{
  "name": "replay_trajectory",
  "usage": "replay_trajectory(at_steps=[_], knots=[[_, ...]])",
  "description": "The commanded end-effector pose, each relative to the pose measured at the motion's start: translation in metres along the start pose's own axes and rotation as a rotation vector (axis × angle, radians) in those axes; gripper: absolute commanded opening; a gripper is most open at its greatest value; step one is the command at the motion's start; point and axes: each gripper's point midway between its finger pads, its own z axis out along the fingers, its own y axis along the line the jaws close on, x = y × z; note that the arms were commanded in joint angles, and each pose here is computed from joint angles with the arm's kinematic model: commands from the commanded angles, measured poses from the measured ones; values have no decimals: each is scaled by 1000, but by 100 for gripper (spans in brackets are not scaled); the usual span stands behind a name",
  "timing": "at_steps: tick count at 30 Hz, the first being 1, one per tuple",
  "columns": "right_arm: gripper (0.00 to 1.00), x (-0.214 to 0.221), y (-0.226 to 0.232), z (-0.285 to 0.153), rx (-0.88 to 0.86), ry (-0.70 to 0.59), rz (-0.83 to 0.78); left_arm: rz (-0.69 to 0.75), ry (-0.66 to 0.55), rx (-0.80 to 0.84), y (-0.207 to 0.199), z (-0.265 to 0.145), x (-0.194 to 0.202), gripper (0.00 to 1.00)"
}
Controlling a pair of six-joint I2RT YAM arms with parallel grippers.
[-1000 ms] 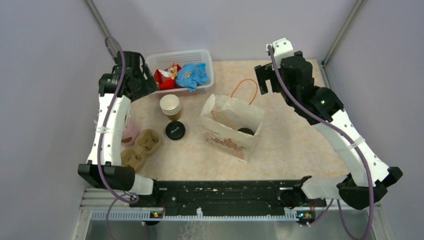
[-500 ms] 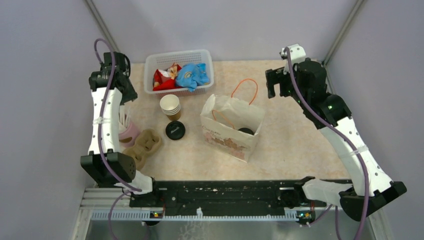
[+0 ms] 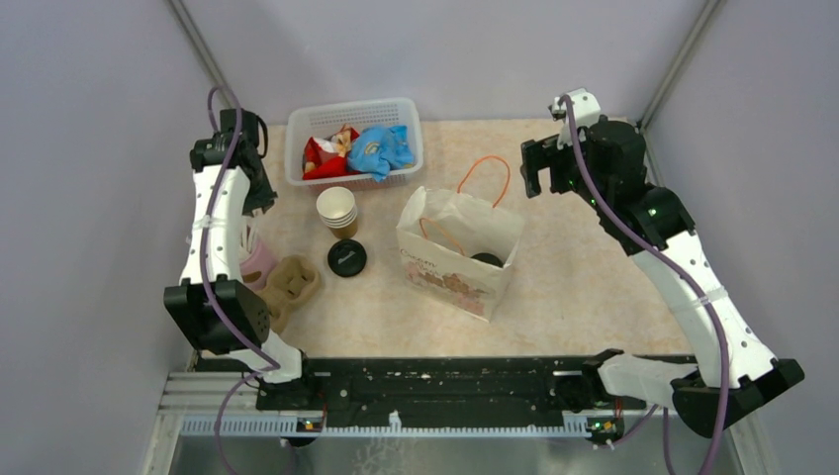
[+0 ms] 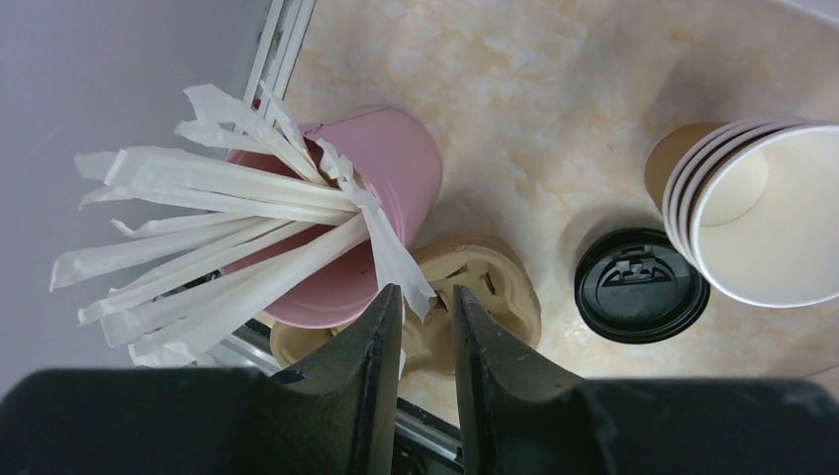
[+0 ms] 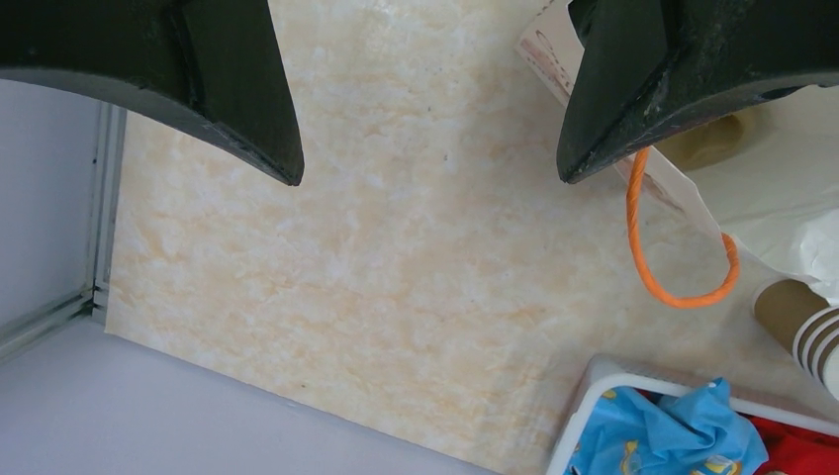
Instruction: Pack the takeout coffee
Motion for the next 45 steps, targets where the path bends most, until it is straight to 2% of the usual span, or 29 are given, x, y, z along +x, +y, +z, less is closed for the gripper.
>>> replay_trajectory(at_steps=[1,3,12,17,29,35,38,41,45], knots=[[98,-17,-2,-6,-5,-69,10,19,7,-31,6,5,5,32],[98,-16,-1,-6,-9,-68,9,21,5,-39,7,5,5,32],[98,-15,-1,-7,-11,-65,5,24,-11,-35,6,5,-3,19],[98,-14,0,-7,-17,-63,2,23,-21,-52,8,4,-8,5],[98,-18,6,-16,-57,-95,22,-36,-130,-61,25,-46,-27,0],[98,-10,10,-30,-77,-95,49,-97,-207,5,31,-96,-37,0],[98,-9,10,-37,-85,-98,67,-133,-272,96,27,-127,-39,0],[98,-8,12,-42,-93,-98,71,-176,-367,172,28,-161,-43,0],[98,-6,6,-47,-67,-74,58,-176,-552,385,14,-223,-60,0]])
